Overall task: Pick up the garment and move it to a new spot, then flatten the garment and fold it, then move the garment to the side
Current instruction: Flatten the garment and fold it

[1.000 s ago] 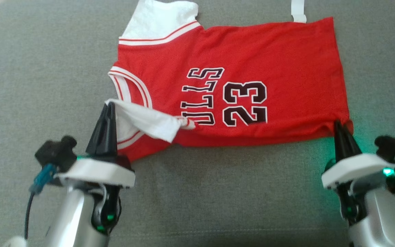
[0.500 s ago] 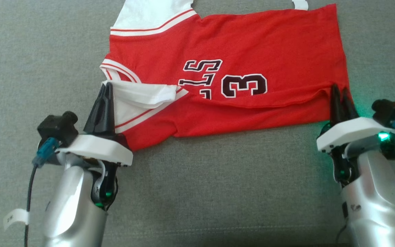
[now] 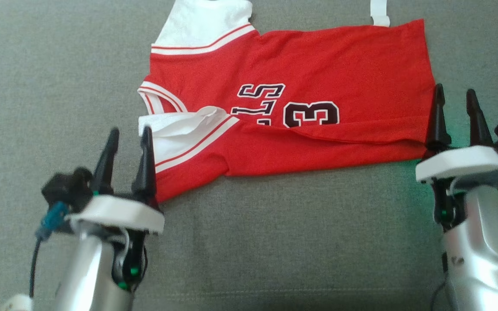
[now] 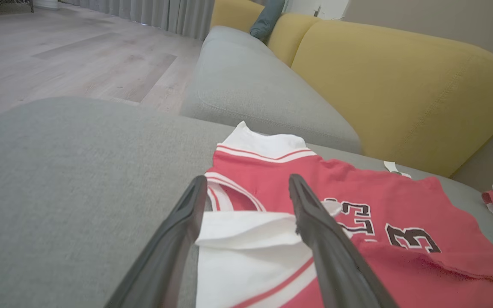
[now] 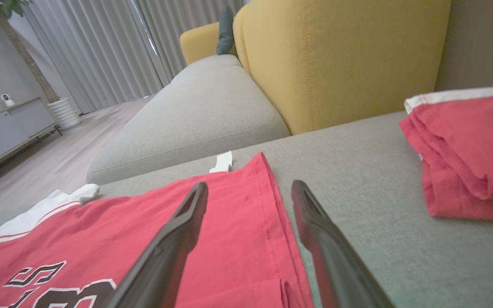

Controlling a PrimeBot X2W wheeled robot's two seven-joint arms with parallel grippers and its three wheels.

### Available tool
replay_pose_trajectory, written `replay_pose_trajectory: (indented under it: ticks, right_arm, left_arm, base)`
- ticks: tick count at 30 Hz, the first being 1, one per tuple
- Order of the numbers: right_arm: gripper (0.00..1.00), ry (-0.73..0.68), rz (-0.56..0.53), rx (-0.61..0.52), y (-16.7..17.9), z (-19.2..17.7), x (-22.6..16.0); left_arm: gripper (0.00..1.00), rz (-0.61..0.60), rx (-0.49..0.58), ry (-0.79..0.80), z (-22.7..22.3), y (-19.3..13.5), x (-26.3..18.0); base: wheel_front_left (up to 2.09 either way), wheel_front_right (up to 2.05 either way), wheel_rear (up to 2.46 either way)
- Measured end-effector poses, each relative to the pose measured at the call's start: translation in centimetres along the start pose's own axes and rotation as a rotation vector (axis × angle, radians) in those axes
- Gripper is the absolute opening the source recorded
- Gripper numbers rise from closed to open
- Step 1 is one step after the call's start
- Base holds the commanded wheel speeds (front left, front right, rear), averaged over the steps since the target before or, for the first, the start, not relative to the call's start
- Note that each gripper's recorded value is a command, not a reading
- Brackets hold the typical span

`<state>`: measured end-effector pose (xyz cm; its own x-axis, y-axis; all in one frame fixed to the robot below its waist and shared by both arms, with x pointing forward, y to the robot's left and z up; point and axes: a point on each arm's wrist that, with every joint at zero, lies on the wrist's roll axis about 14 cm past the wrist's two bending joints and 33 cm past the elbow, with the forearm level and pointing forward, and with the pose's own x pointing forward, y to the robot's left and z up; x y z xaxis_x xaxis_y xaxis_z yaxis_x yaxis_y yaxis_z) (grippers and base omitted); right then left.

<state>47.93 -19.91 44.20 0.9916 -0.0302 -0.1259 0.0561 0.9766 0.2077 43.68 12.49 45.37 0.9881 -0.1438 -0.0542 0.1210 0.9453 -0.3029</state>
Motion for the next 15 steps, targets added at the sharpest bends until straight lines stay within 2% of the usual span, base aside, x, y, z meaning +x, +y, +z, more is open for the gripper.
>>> replay_pose_trajectory:
  ticks: [8,15]
  right_arm:
    - [1.0,0.007,0.001,-0.032,-0.4,-0.3,-3.2]
    - [1.0,-0.004,0.012,-0.009,-0.1,0.3,-4.2]
  left_arm:
    - [1.0,0.007,-0.012,0.123,-2.6,0.1,-3.2]
    - [1.0,0.017,-0.031,0.274,-5.2,0.4,-5.2]
  base:
    - [0.0,0.0,0.0]
    - [0.0,0.0,0.0]
